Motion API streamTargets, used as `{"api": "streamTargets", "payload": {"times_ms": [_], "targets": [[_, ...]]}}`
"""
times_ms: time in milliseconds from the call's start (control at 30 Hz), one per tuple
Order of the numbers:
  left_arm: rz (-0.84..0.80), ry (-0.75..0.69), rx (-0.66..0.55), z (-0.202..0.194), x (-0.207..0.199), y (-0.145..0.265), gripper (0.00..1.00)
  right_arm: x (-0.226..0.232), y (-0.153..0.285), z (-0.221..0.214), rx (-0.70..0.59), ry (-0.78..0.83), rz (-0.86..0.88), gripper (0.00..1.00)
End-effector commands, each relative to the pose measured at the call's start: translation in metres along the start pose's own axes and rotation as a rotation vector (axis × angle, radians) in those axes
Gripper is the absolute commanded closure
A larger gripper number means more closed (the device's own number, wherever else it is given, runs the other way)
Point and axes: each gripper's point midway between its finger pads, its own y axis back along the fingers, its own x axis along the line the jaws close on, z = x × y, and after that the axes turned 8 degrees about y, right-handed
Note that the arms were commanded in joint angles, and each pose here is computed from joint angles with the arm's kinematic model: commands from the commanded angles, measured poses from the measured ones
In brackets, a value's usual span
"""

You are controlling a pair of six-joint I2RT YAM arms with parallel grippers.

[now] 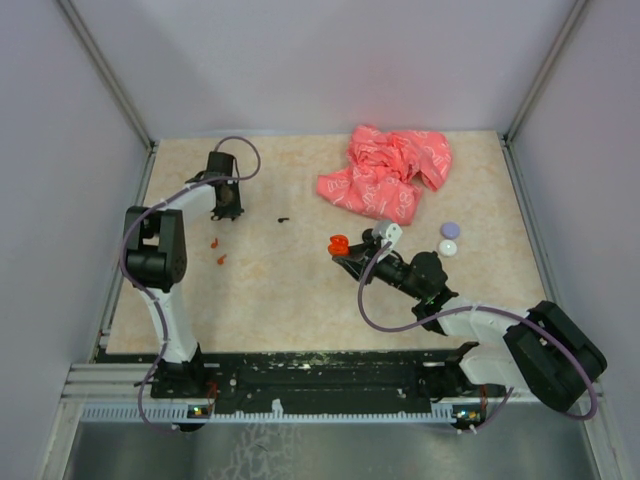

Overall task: Insert the wireless bluetooth earbuds into the charging case
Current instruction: Adjust the earbud at the center of the board.

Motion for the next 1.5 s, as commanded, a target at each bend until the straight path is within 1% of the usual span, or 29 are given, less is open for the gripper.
{"api": "streamTargets", "payload": {"times_ms": [0, 167, 400, 600, 767, 900, 1067, 1133, 1333, 1467], "targets": [[-0.062, -0.005, 0.098, -0.027, -0.011, 0.007, 0.79, 0.002, -0.003, 0.022, -0.07, 0.04, 0.012, 1.0], [-0.127, -0.022, 0.154, -0.065, -0.027, 0.031, 0.8, 0.003, -0.002, 0.024, -0.078, 0.042, 0.018, 1.0], [-0.213, -0.086, 0.187, -0.12, -0.056, 0.075, 0.79, 0.005, -0.001, 0.026, -0.087, 0.037, 0.025, 1.0], [-0.278, -0.162, 0.231, -0.171, -0.089, 0.102, 0.77, 0.01, 0.004, 0.015, -0.062, 0.001, 0.036, 1.0], [-0.303, -0.214, 0.24, -0.2, -0.11, 0.119, 0.74, 0.017, 0.01, 0.006, -0.026, -0.014, 0.044, 1.0], [-0.273, -0.222, 0.224, -0.201, -0.109, 0.122, 0.68, 0.021, 0.016, -0.001, -0.007, -0.011, 0.04, 1.0], [-0.275, -0.212, 0.175, -0.183, -0.115, 0.128, 0.55, 0.016, 0.021, -0.005, -0.008, 0.004, 0.002, 1.0], [-0.262, -0.215, 0.167, -0.178, -0.116, 0.13, 0.51, 0.014, 0.021, -0.005, -0.011, 0.006, -0.011, 1.0], [-0.278, -0.231, 0.148, -0.17, -0.13, 0.137, 0.51, 0.012, 0.021, -0.006, -0.015, 0.007, -0.02, 1.0], [-0.234, -0.256, 0.151, -0.17, -0.13, 0.133, 0.54, 0.012, 0.021, -0.007, -0.012, 0.007, -0.022, 1.0]]}}
